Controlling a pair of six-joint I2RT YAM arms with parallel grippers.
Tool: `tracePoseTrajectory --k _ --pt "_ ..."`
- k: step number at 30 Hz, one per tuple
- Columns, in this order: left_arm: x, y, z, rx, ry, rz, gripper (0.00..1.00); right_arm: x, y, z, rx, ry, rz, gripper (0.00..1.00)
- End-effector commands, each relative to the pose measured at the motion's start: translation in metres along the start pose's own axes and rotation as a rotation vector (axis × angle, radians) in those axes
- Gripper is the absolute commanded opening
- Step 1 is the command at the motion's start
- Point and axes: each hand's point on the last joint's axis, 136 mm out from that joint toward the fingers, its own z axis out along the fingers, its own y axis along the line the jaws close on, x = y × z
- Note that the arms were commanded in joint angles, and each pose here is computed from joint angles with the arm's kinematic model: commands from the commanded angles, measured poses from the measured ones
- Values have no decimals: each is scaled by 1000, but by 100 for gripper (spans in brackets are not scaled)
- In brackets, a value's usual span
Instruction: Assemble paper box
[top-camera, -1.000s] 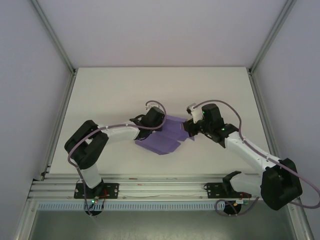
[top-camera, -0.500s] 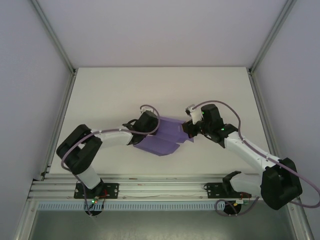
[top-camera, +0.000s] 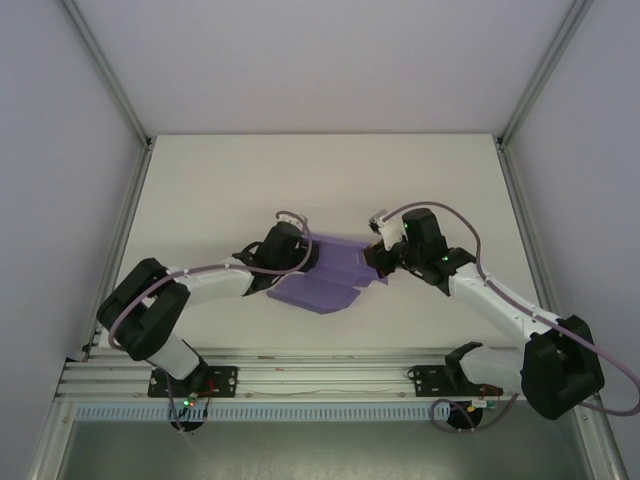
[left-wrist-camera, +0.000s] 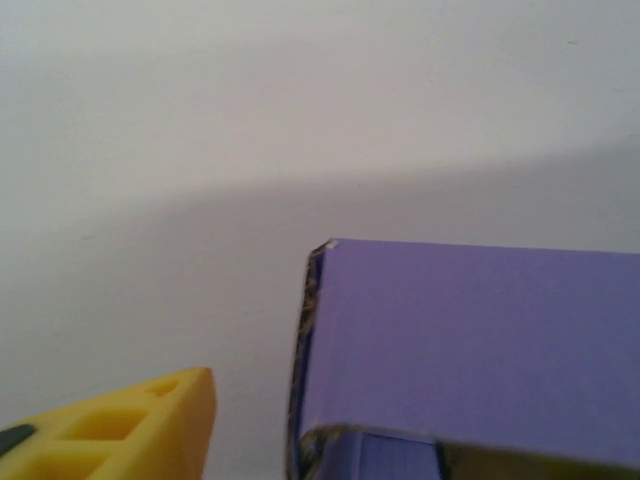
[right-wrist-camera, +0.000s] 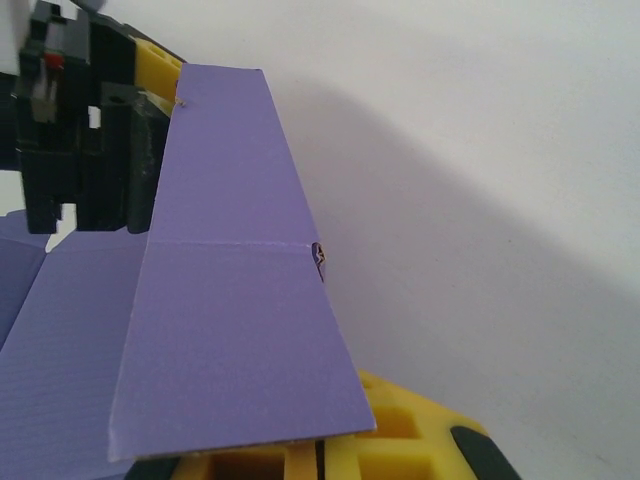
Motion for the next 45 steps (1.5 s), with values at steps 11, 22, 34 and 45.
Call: tracePoseTrajectory --k 11,22,34,45 --pt "-3 9 19 -77 1 62 0 14 -21 -7 134 33 21 18" --pt "-19 22 -18 -113 -127 -6 0 -18 -60 -67 462 -225 183 97" --pt "-21 25 -25 -173 -102 -26 0 -41 -41 -37 299 -132 182 100" --pt "-21 21 -25 -164 -96 -40 0 -24 -25 13 252 2 70 100"
